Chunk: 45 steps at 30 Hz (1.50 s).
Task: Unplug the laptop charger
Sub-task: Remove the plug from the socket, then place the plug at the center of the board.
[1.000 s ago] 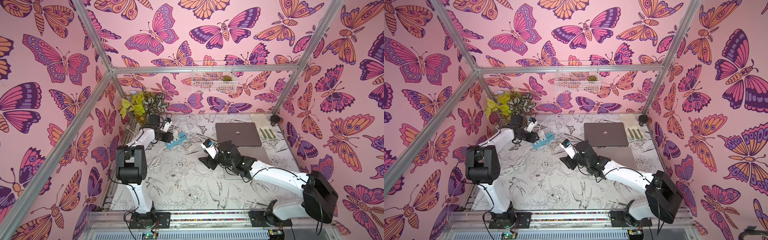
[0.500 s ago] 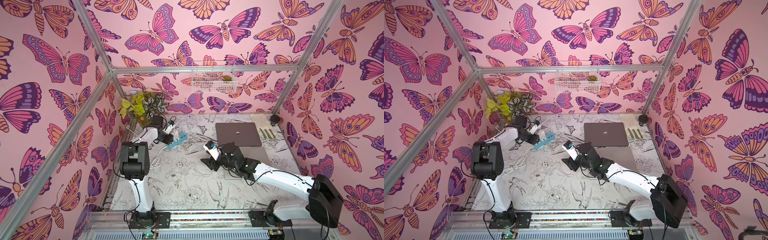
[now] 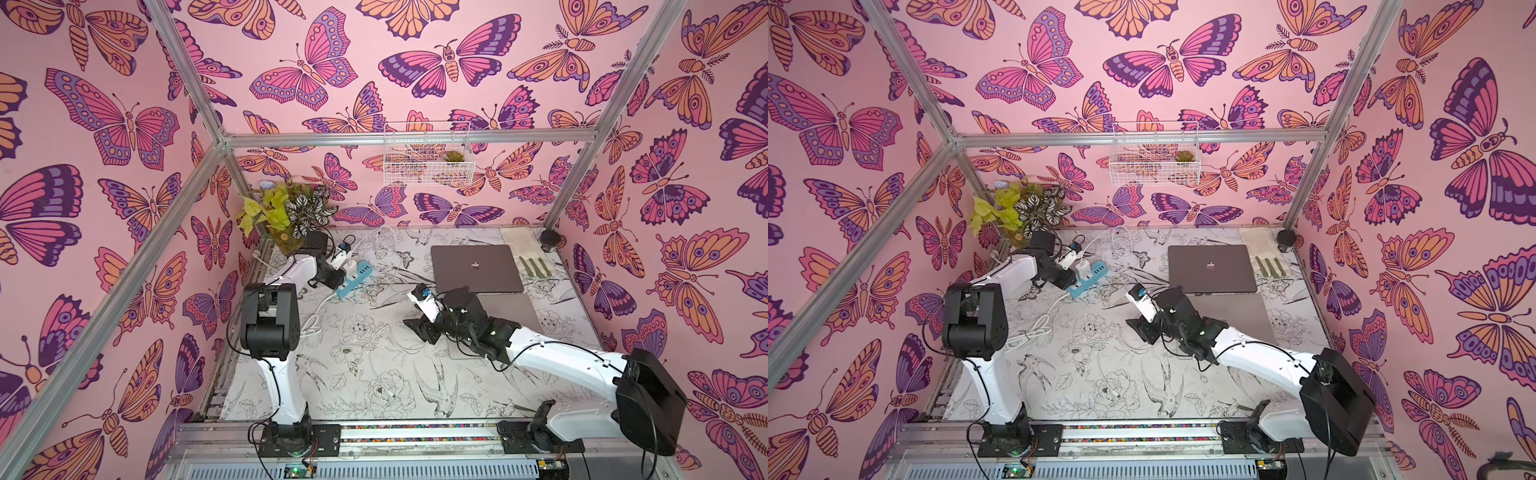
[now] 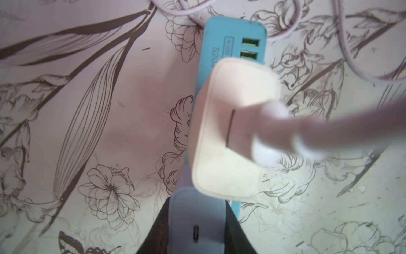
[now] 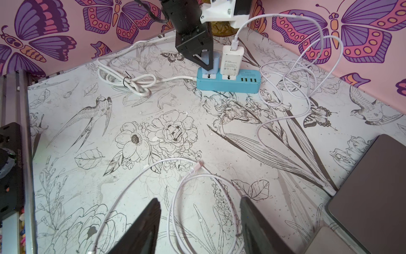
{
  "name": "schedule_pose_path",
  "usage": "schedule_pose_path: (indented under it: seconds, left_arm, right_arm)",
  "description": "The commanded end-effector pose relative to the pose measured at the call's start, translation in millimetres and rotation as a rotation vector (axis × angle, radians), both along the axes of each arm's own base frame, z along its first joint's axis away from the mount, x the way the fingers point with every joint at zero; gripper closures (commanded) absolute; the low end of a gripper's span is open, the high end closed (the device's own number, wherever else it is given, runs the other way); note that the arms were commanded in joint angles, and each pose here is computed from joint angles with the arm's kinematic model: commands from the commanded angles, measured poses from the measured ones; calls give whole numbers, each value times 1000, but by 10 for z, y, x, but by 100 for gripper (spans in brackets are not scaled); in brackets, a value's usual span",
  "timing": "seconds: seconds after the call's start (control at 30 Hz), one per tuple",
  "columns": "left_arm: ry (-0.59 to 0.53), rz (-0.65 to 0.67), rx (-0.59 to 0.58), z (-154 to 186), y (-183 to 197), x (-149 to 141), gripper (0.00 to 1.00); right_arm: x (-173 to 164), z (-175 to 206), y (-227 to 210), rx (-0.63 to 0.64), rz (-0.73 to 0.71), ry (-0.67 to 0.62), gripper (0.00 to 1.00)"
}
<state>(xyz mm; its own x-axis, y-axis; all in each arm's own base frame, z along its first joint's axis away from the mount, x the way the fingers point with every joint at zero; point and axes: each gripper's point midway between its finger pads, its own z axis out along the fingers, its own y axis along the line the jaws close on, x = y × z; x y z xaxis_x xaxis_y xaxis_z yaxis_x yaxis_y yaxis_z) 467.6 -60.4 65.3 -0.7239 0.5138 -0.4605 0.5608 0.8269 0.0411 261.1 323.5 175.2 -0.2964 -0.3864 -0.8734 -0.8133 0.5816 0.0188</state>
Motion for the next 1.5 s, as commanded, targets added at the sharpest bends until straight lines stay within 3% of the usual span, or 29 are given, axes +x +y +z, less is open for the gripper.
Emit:
schedule_pose_path:
  seconds: [0.0, 0.23, 0.5, 0.6, 0.73, 0.87, 0.9, 0.97, 1.1, 1.27, 1.47]
  left_arm:
    - [-26, -26, 11, 162, -15, -5, 76]
    - [-68, -54, 31, 330, -3, 14, 87]
    - [-83, -56, 38, 483, 77, 13, 92]
    - [-135, -16, -40, 810, 3, -56, 91]
    - [-218, 139, -147, 1326, -70, -276, 88]
    - [-296, 356, -416, 1564, -219, -563, 90]
    - [-285, 376, -501, 1549, -316, -643, 91]
    - [-212, 279, -665, 1492, -749, -887, 91]
    - [0, 100, -697, 1113, -1525, -1427, 91]
    - [259, -51, -637, 537, -2236, -2009, 92]
    - [365, -73, -496, -28, -2549, -2204, 91]
  right_arm:
    - [-6, -32, 12, -8, 7, -9, 41]
    - [-16, -79, 44, -6, 19, 2, 41]
    - [-20, -63, 39, 3, 18, -1, 41]
    - [10, -32, 0, 13, -10, -21, 41]
    - [119, 35, -136, 21, -97, -78, 41]
    - [223, 111, -366, 47, -212, -159, 41]
    - [264, 143, -432, 56, -250, -182, 41]
    - [333, 158, -591, 60, -334, -214, 41]
    - [426, 240, -920, 91, -498, -282, 41]
    - [446, 300, -1211, 124, -612, -327, 41]
    - [453, 242, -1228, 115, -613, -317, 42]
